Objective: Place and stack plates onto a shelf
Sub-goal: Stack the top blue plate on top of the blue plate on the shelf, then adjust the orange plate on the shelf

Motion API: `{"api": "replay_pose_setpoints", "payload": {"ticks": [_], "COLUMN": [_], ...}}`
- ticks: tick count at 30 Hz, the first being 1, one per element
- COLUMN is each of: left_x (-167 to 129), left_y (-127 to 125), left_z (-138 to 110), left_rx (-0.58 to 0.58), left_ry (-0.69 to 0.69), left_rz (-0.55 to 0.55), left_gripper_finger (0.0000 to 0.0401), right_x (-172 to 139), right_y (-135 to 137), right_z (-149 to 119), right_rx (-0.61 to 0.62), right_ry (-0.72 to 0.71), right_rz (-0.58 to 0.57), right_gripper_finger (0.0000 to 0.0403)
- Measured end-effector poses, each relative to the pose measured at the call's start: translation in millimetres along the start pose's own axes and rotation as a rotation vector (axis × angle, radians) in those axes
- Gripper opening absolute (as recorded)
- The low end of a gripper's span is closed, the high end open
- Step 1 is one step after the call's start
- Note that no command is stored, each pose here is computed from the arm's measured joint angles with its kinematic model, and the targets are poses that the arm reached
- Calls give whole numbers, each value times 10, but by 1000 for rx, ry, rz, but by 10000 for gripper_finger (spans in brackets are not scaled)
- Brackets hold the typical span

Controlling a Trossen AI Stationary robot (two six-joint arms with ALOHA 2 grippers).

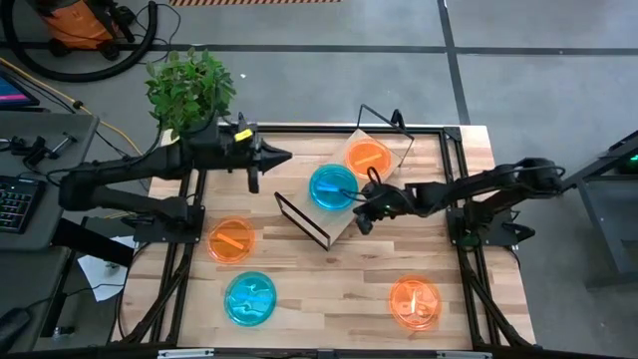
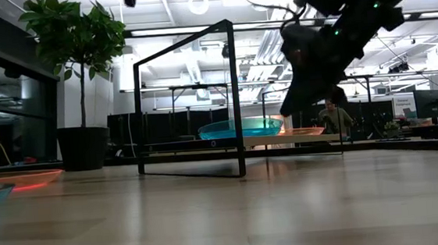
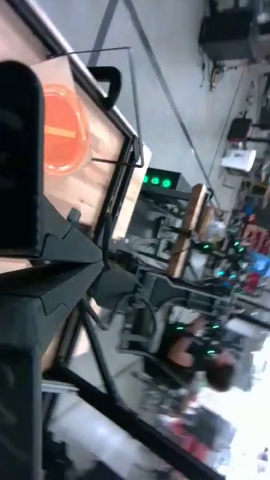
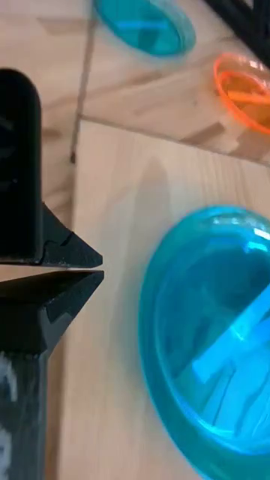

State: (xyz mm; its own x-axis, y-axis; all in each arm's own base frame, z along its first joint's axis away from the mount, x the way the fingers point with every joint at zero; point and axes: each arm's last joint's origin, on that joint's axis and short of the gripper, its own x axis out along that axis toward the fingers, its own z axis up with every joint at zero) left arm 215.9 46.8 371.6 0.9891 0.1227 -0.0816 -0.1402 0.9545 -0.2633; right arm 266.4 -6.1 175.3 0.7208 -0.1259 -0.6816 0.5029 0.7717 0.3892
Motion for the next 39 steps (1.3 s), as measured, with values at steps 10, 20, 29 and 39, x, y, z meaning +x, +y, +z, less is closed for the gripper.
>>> {"api": "replay_pose_setpoints", "payload": {"ticks": [10,20,29,39], "left_x": [-211,-212,-240,-240], "left_y": [23,25,18,17], "left_z": [-103,-109,-94,-88], "left_rx": [-59,-58,-57,-57], "left_ry": [-77,-68,-78,-84], "left_rz": [47,49,46,45], "left_gripper_finger": [0,0,0,0], "right_x": [189,-1,-353,184], "right_y": [-133,-152,-511,-872], "right_z": [178,304,591,605], "right_rx": [54,74,242,350], "right_ry": [-1,-17,-242,-210], "right_rz": [-67,-26,-268,-343], "right_gripper_finger": [0,0,0,0]}}
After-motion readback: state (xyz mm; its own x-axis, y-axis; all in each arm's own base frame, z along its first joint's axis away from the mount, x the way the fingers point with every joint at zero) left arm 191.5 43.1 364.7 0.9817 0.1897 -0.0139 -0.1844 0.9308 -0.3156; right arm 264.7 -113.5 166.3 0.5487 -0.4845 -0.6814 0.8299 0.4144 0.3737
